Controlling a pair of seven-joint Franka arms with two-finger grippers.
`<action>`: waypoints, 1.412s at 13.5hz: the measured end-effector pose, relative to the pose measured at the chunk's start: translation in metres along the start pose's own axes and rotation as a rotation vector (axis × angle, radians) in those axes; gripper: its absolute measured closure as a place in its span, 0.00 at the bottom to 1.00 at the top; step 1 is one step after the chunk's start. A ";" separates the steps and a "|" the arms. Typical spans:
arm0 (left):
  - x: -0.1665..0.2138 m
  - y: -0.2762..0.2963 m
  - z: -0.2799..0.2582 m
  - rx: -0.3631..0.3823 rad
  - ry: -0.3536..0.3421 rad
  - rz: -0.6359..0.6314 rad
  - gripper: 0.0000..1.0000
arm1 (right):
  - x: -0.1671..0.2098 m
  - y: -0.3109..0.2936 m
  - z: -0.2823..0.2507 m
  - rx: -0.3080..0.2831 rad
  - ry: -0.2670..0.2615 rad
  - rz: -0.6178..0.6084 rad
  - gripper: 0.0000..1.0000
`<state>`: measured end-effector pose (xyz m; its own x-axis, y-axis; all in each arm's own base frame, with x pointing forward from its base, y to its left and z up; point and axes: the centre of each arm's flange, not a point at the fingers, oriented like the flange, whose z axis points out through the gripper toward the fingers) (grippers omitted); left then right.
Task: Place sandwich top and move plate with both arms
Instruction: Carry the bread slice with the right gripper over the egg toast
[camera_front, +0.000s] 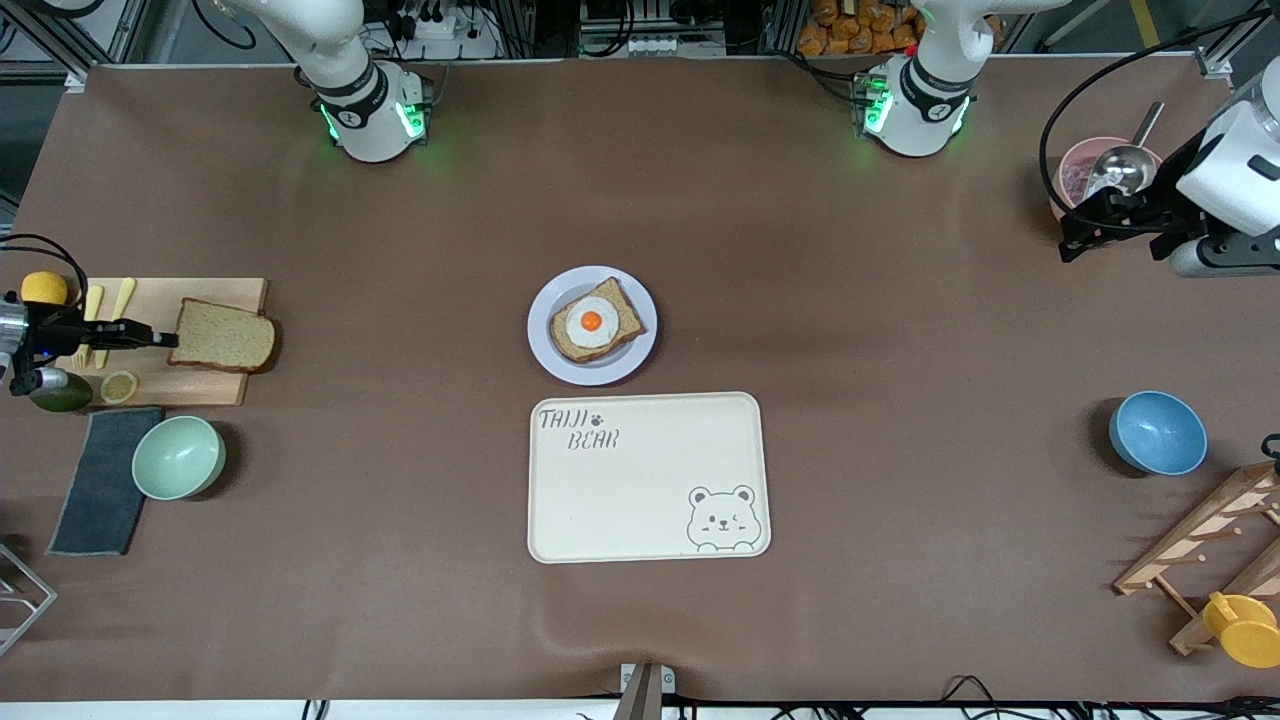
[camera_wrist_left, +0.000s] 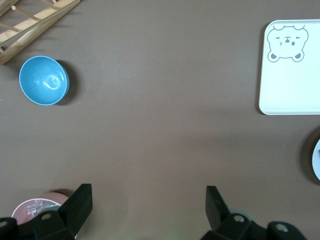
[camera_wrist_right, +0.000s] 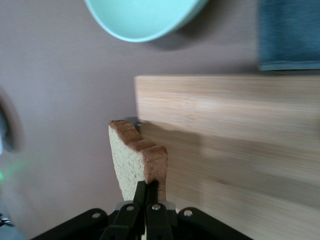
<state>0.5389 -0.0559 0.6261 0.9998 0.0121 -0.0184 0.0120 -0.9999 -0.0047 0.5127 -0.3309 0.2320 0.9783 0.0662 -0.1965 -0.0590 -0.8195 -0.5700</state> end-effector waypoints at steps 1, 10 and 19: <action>0.000 0.000 0.000 0.000 0.000 0.000 0.00 | 0.003 -0.006 0.001 0.017 -0.005 0.005 0.97; 0.000 -0.002 -0.002 0.000 0.003 -0.002 0.00 | 0.046 -0.079 0.030 0.173 -0.018 0.024 0.97; 0.003 -0.004 0.004 0.000 -0.007 -0.007 0.00 | 0.091 -0.207 0.135 0.390 -0.101 -0.016 0.97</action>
<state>0.5418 -0.0517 0.6223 0.9995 0.0190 -0.0253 0.0189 -0.9998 -0.0045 0.5866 -0.0780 0.2244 0.9564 0.1489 -0.2513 -0.1336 -0.5421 -0.8296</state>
